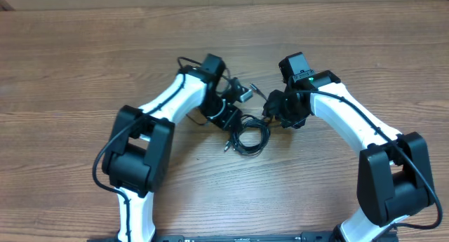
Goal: Untangle cables
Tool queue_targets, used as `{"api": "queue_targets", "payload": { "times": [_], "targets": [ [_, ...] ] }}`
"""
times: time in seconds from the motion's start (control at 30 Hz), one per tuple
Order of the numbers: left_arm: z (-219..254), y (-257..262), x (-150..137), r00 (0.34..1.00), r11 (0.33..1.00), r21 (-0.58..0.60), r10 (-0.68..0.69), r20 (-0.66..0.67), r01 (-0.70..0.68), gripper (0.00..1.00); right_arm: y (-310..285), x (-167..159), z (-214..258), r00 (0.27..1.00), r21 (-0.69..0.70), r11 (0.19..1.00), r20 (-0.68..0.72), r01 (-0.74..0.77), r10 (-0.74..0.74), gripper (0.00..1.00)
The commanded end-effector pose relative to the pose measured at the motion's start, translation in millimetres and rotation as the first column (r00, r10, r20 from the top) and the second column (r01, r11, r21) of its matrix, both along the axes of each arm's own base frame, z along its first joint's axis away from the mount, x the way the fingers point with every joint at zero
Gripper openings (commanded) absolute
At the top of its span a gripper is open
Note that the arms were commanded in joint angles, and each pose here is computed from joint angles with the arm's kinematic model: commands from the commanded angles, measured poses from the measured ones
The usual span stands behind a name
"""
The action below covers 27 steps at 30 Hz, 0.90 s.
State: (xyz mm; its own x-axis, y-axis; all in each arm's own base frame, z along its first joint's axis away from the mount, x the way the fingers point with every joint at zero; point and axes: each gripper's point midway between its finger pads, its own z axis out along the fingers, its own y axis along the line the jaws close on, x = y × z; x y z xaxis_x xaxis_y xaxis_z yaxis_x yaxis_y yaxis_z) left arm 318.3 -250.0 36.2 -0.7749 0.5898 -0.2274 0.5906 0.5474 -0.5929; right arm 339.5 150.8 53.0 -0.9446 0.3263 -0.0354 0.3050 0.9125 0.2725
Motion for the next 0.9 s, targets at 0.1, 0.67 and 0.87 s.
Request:
{"api": "queue_targets", "payload": {
  "times": [0.1,0.67,0.87],
  "targets": [
    [40,-8,0,0.997,0.94,-0.333,-0.076,0.01,0.074,0.04,-10,-4,-11,0.998,-0.038,0.998,-0.013,0.059,-0.059,0.54],
    [51,-8,1,0.996,0.911,-0.404,-0.08,0.026,0.084,0.04,57,-27,30,0.969,0.492,0.842,0.013,-0.221,0.246,0.64],
    [59,-12,1,0.997,0.889,-0.452,-0.077,0.018,0.077,0.04,35,-17,15,0.986,0.377,0.914,-0.014,-0.151,0.169,0.51]
  ]
}}
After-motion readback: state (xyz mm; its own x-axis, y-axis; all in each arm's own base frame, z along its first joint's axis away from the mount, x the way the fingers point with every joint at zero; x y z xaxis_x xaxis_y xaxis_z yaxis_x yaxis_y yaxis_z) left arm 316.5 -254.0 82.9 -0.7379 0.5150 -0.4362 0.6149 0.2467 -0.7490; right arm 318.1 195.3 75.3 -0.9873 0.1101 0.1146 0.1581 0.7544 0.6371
